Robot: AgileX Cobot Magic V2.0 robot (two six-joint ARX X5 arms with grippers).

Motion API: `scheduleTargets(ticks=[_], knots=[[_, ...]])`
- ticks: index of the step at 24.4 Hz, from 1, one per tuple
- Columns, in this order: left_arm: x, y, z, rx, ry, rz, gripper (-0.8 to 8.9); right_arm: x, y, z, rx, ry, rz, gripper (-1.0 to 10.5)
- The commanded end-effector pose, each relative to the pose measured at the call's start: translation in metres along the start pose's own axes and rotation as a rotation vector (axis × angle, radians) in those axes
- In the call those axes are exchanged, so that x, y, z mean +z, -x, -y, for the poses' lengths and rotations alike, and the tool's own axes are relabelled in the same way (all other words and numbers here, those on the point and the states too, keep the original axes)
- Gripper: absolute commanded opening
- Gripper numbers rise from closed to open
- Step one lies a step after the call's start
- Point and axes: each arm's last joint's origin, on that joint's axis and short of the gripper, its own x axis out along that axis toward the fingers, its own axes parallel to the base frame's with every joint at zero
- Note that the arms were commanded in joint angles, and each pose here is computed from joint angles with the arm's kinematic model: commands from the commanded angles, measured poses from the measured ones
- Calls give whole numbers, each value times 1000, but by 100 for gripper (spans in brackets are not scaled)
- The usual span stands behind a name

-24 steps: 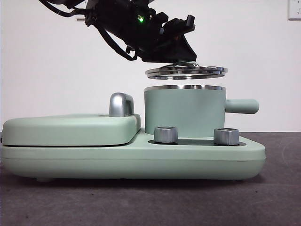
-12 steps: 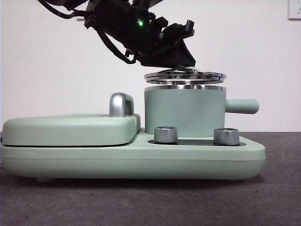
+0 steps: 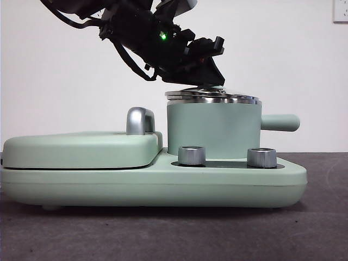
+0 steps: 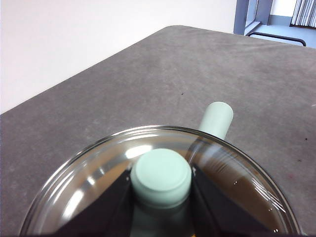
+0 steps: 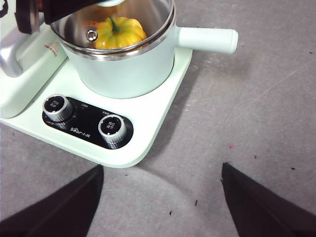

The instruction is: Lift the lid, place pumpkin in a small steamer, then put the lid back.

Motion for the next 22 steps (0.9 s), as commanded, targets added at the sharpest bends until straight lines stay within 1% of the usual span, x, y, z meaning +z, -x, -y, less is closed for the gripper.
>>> scheduleTargets(ticks=[1,3,9,17,22], knots=[[5,-5,-2,3,-14,12,9,2,0,-1,1,-7,9,367],[5,-5,-1,-2,1,8,8,2,0,0,-16,-8,12,367],[5,-4,-1,-32,53,16,8,2,0,0,-17,-8,12,367],[0,-10,-1,-33,51,30,8,2,0,0,-17,-8,12,367],[-3,-13,-1,-35,88,18,8,2,0,0,-17,-8,12,367]])
